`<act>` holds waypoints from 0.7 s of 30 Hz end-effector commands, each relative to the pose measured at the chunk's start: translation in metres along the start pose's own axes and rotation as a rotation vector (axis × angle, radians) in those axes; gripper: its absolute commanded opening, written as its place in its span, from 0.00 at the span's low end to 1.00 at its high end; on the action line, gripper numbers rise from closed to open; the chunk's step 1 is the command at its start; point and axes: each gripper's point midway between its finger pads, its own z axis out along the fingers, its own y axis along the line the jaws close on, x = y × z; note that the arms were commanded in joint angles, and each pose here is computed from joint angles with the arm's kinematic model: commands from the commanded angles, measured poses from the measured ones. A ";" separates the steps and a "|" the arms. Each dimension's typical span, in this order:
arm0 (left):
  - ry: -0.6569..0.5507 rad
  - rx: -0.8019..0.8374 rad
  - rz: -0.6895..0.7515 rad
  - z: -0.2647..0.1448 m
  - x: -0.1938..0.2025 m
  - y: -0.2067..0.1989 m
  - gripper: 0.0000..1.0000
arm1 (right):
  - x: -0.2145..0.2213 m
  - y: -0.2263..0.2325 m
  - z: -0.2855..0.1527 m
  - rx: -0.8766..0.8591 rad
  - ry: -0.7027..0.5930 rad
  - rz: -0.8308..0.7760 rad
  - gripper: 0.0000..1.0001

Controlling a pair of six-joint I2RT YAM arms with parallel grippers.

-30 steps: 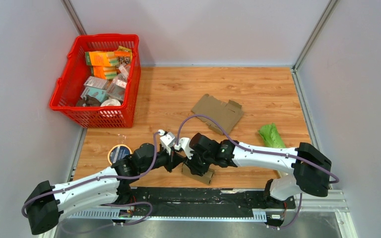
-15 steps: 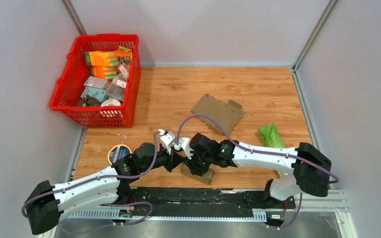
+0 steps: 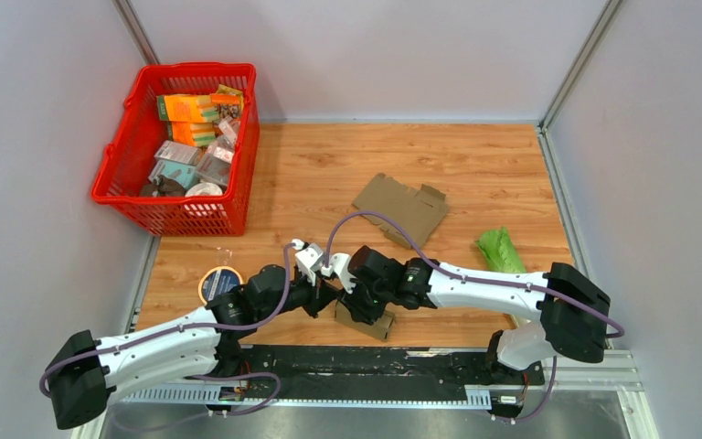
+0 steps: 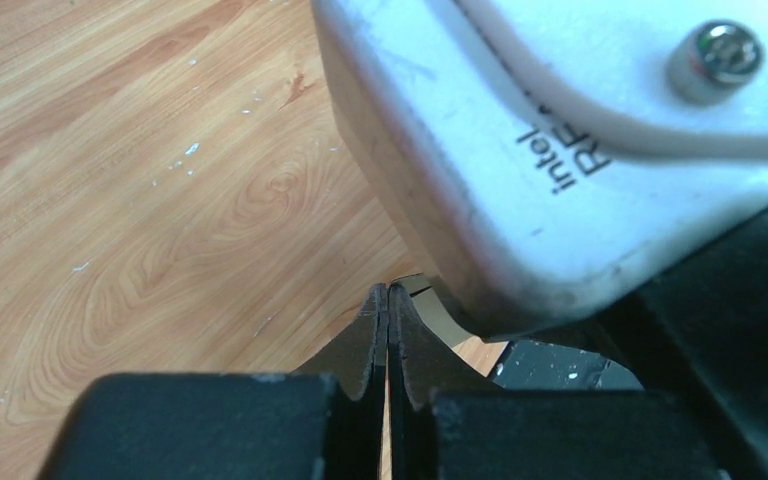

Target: Fold the paper box

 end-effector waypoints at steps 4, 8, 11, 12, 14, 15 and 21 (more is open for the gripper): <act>-0.080 -0.019 0.004 -0.003 -0.015 -0.011 0.00 | -0.023 -0.015 0.006 0.111 -0.078 0.026 0.24; -0.105 -0.077 0.007 -0.007 -0.011 0.000 0.00 | -0.031 -0.032 -0.002 0.221 -0.118 0.026 0.25; -0.130 -0.101 0.005 -0.009 -0.008 0.005 0.00 | -0.038 -0.038 -0.006 0.259 -0.132 0.017 0.26; -0.145 -0.105 0.006 -0.009 -0.009 0.007 0.00 | -0.040 -0.038 -0.006 0.261 -0.134 0.006 0.26; -0.156 -0.129 0.003 -0.009 -0.007 0.012 0.00 | -0.040 -0.041 -0.003 0.276 -0.127 0.003 0.28; -0.163 -0.134 0.004 -0.009 -0.008 0.013 0.00 | -0.039 -0.041 -0.001 0.275 -0.123 0.000 0.28; -0.147 -0.153 0.014 -0.005 0.001 0.019 0.00 | -0.034 -0.043 0.005 0.275 -0.114 -0.002 0.31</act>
